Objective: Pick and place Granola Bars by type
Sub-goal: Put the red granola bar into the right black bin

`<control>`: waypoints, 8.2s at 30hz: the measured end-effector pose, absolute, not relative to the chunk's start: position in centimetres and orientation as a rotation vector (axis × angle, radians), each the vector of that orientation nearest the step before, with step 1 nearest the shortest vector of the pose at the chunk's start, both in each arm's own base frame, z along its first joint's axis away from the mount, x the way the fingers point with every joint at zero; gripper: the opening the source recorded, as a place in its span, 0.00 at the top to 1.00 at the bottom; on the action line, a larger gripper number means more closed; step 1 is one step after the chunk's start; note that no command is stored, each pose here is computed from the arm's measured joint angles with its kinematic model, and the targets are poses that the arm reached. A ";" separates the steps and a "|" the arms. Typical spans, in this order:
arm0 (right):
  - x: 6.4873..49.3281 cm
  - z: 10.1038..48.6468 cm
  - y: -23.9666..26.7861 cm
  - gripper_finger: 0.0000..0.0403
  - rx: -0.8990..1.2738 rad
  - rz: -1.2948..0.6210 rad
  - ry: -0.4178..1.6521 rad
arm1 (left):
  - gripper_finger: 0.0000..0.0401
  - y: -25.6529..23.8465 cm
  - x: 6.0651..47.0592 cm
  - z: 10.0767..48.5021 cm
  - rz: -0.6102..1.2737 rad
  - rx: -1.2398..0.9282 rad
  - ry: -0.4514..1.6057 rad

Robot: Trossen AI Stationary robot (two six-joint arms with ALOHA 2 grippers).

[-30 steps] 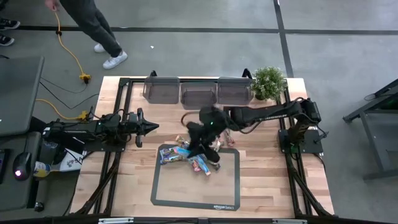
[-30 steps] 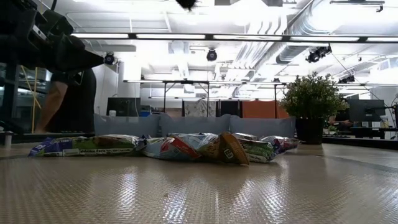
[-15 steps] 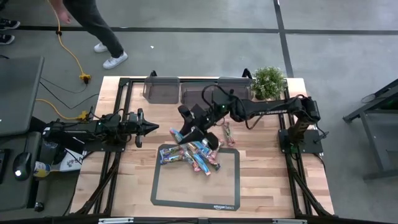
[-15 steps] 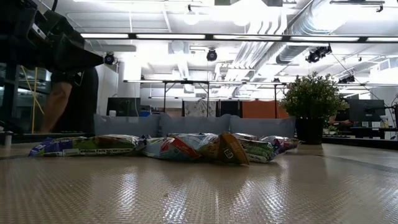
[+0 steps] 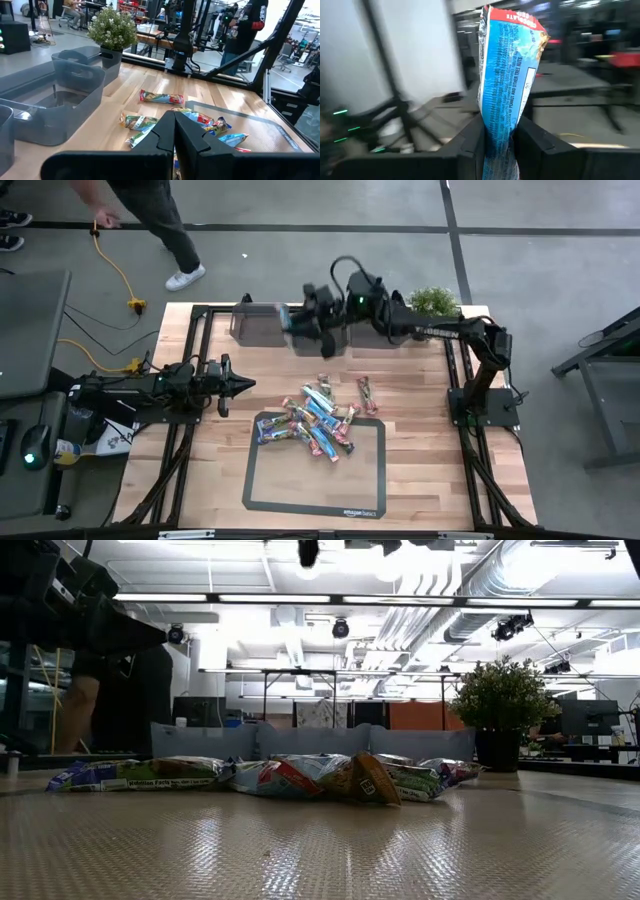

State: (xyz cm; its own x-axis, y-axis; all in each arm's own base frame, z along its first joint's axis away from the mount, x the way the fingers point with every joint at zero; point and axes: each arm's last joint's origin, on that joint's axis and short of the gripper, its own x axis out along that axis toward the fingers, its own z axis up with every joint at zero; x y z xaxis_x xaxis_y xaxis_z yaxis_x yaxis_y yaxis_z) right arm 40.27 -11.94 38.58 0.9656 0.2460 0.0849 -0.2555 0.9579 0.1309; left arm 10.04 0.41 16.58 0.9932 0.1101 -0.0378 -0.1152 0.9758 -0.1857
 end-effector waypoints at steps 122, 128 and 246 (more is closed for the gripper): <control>30.8 32.4 -14.5 0.55 0.960 -0.329 1.155 | 1.00 0.4 10.0 16.6 0.103 -0.217 0.027; 31.6 28.3 -9.9 0.55 0.904 -0.433 1.355 | 1.00 0.4 10.0 16.6 0.103 -0.217 0.028; 34.6 14.3 -5.3 0.81 0.866 -0.685 1.211 | 1.00 0.4 10.0 16.6 0.103 -0.217 0.028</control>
